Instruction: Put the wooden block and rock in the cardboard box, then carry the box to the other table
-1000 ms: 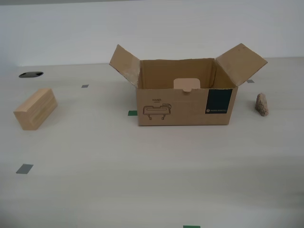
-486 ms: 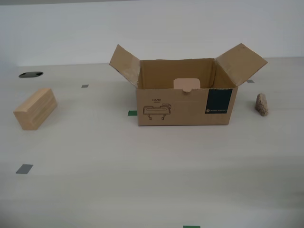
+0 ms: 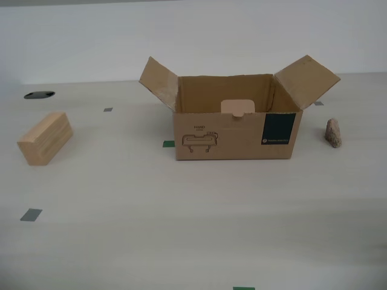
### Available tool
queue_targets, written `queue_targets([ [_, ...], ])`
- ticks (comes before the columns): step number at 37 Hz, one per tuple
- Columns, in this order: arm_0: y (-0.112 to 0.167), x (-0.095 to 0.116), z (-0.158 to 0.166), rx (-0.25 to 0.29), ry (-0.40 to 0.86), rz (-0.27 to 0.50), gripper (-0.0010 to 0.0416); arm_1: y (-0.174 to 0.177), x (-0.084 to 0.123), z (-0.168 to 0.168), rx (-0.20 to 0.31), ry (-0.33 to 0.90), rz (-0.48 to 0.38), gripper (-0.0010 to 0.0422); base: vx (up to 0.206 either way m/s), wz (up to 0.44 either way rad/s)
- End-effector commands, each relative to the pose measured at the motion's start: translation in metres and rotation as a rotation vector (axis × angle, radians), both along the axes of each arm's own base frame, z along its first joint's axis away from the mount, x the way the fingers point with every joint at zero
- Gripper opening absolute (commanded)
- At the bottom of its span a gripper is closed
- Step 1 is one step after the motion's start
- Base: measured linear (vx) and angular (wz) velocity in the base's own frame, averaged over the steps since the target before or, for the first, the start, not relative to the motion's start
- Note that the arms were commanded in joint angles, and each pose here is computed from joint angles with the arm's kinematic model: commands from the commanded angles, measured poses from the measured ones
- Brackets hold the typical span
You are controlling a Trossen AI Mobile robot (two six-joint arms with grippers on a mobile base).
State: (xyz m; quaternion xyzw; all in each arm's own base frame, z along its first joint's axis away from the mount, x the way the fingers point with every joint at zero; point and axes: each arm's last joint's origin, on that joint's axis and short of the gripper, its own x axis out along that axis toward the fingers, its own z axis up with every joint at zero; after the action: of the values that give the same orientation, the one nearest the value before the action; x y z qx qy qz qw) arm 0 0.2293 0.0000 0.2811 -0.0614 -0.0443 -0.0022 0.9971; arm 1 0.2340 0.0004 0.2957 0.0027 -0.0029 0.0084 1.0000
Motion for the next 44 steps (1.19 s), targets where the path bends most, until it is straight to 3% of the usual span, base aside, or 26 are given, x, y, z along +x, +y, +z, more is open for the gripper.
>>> queue_targets([
  [1,0.0,0.0,0.001,0.0,-0.003,-0.002,0.0378,0.0,0.001,0.004,0.005,0.041,0.001,0.0371,0.0,0.0],
  [7,0.0,0.0,0.001,-0.001,-0.003,-0.002,0.0385,0.0,0.002,0.007,0.016,0.112,0.002,0.0386,0.0,0.0],
  [11,0.0,0.0,0.001,-0.001,-0.003,-0.002,0.0389,0.0,0.002,0.009,0.049,0.109,0.0,0.0391,0.0,0.0],
  [18,0.0,0.0,0.0,-0.012,0.001,-0.003,0.039,0.0,0.002,0.015,0.048,0.097,0.001,0.0391,0.0,0.0],
  [22,0.0,0.003,0.006,-0.011,0.09,-0.002,0.039,0.0,0.002,0.023,0.043,0.127,0.0,0.0391,0.0,0.0],
  [28,0.0,0.008,0.033,-0.012,0.233,-0.001,0.0389,0.0,0.001,0.037,0.014,0.173,0.002,0.0391,0.0,0.0],
  [36,0.0,0.004,0.085,-0.013,0.21,-0.001,0.0389,0.0,-0.003,0.059,-0.056,0.216,0.009,0.0391,0.0,0.0],
  [44,0.0,-0.008,0.123,-0.011,0.245,-0.001,0.0389,0.0,-0.011,0.082,-0.093,0.28,0.016,0.0391,0.0,0.0],
])
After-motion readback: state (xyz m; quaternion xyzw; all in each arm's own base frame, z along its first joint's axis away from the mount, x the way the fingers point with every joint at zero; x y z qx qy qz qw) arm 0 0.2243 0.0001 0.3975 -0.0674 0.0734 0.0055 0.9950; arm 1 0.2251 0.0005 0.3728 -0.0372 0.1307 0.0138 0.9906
